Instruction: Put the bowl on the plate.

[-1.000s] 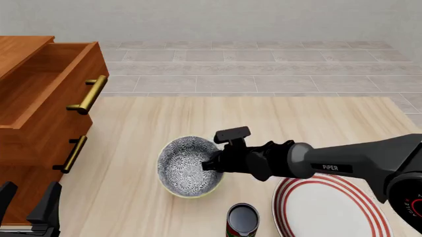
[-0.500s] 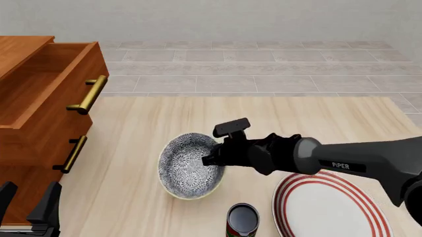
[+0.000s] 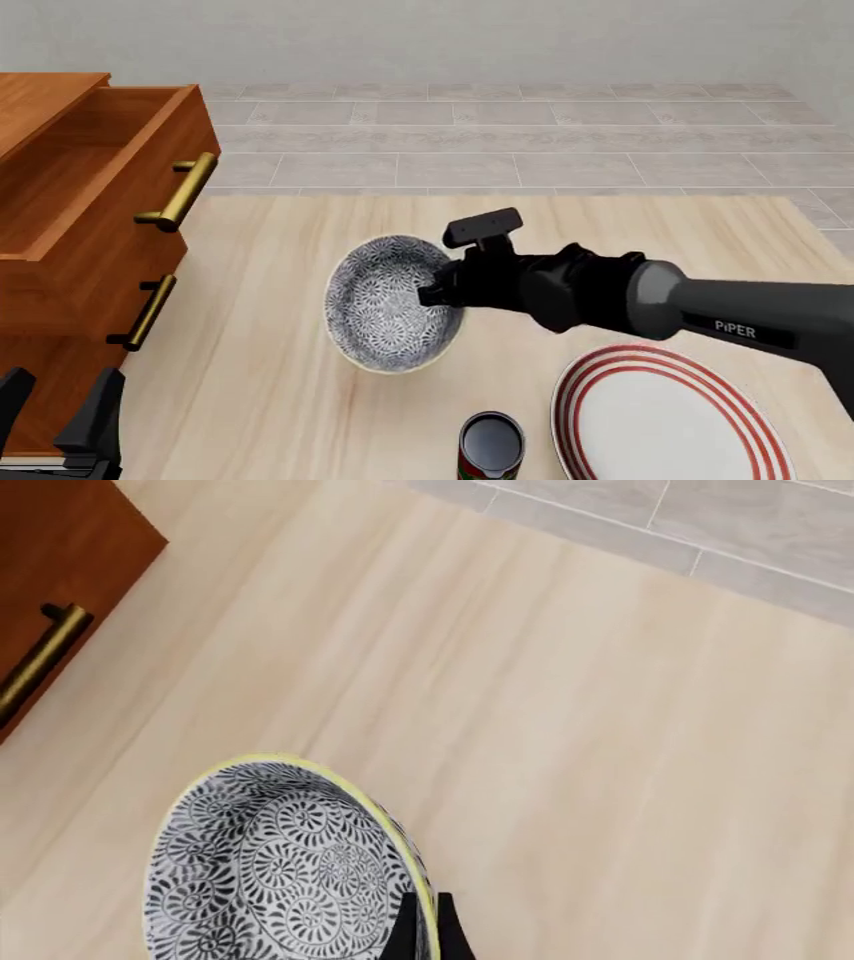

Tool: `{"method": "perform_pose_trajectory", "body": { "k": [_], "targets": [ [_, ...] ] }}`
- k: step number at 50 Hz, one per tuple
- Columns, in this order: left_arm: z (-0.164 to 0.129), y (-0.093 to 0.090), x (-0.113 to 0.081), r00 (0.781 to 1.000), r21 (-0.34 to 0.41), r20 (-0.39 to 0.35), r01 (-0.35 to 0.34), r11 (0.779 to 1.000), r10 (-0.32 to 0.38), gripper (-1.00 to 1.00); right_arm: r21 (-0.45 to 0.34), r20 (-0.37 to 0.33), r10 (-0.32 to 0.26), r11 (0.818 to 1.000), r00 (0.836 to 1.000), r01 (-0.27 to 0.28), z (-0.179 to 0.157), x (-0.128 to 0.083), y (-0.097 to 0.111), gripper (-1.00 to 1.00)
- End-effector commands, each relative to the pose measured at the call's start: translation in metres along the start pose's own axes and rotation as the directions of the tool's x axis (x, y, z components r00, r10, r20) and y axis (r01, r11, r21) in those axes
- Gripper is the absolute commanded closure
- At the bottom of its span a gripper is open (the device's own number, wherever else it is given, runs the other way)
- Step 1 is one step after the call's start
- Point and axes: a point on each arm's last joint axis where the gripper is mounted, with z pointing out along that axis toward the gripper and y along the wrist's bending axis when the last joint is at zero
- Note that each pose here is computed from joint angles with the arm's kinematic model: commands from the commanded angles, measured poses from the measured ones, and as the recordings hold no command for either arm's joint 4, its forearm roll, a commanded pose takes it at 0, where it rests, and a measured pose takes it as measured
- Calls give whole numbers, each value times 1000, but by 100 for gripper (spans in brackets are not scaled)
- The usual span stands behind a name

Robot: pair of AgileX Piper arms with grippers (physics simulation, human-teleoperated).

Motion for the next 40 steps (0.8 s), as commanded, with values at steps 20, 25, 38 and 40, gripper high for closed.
{"method": "perform_pose_trajectory", "body": {
  "k": [20,25,38,40],
  "targets": [
    [0,0,0,1000,0,0,0,1000,0,-100,67,105,70,995,992,-77,-55,-16,-36,100],
    [0,0,0,1000,0,0,0,1000,0,-100,81,119,77,993,990,-87,-68,-14,-42,100],
    [0,0,0,1000,0,0,0,1000,0,-100,114,143,102,986,984,-119,-99,0,-55,100],
    [0,0,0,1000,0,0,0,1000,0,-100,120,148,106,985,983,-125,-104,1,-57,100]
  ]
}}
